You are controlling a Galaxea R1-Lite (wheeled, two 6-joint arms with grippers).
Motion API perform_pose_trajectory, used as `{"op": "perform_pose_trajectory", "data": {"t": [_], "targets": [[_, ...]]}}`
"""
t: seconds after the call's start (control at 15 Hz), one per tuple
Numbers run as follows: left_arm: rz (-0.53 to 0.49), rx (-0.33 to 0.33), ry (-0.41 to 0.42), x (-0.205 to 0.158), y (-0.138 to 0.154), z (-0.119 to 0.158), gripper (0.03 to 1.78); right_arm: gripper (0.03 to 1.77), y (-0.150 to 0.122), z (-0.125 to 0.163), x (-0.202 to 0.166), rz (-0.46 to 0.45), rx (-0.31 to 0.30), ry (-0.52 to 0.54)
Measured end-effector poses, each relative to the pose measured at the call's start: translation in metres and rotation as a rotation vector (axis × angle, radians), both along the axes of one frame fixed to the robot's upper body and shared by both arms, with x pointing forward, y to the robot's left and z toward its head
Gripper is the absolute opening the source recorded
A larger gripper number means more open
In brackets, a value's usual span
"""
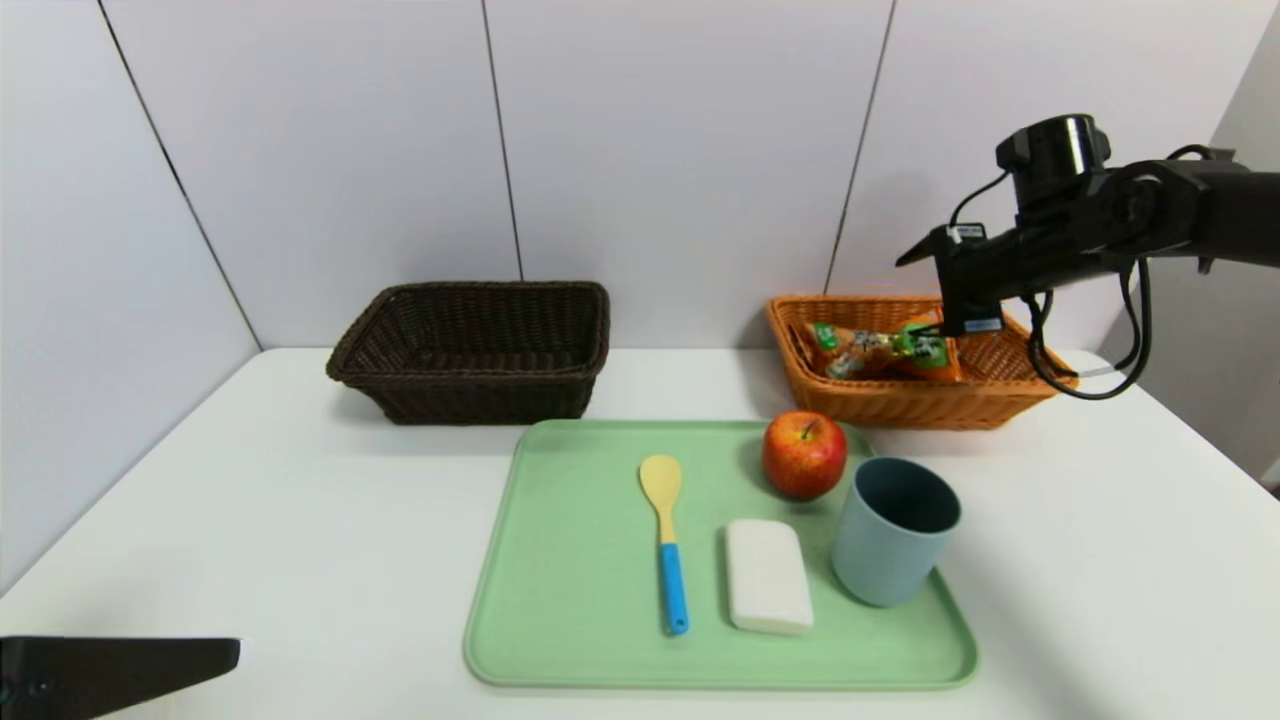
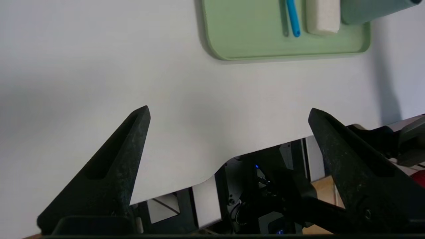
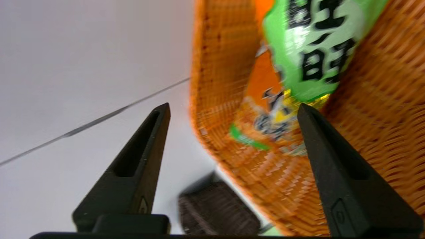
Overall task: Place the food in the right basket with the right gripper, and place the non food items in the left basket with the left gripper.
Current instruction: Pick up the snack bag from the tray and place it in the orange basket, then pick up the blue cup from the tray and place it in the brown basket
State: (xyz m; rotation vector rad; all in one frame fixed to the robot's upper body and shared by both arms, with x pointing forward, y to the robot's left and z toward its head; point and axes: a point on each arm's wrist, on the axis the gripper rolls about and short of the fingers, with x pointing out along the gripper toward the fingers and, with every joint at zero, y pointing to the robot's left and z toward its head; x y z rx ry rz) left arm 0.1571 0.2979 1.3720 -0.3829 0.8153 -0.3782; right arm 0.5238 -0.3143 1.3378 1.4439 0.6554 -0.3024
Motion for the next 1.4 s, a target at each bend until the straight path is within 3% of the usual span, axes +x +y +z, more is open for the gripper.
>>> {"op": "perform_pose_trajectory", "data": {"t": [0.13,0.27,0.4,0.53,0.67,0.8,0.93,1.07,1.2,1.4], "targets": [[0.008,-0.063,-0.065,0.008,-0.004,0.003,1.69,1.42,0.008,0.017,-0.011,0.036,-0.021,-0.036],[0.016,-0.095,-0.144,0.02,-0.01,0.001,1.69,1.49,0.02,0.03,-0.03,0.13,-0.108,-0.021],[0.057,-0.073,-0.179,0.029,-0.013,0.0,1.69,1.54,0.023,0.044,-0.045,0.178,-0.153,-0.034],[0.068,-0.047,-0.159,0.033,-0.014,-0.002,1.69,1.58,0.023,0.055,-0.056,0.218,-0.212,-0.058],[0.056,0.001,-0.111,0.03,-0.013,0.001,1.69,1.61,0.024,0.064,-0.071,0.308,-0.345,-0.068],[0.029,0.055,-0.044,0.023,-0.011,0.012,1.69,1.63,0.027,0.075,-0.09,0.406,-0.528,-0.077],[-0.041,0.136,0.005,0.016,-0.01,0.018,1.69,1.65,0.032,0.087,-0.107,0.434,-0.724,-0.102],[-0.131,0.196,-0.023,0.021,-0.016,0.012,1.69,1.66,0.035,0.1,-0.127,0.446,-0.852,-0.137],[-0.208,0.191,-0.099,0.035,-0.029,-0.002,1.69,1.67,0.038,0.111,-0.15,0.468,-0.894,-0.185],[-0.322,0.082,-0.208,0.062,-0.058,-0.029,1.69,1.69,0.042,0.117,-0.186,0.485,-0.906,-0.263]]}}
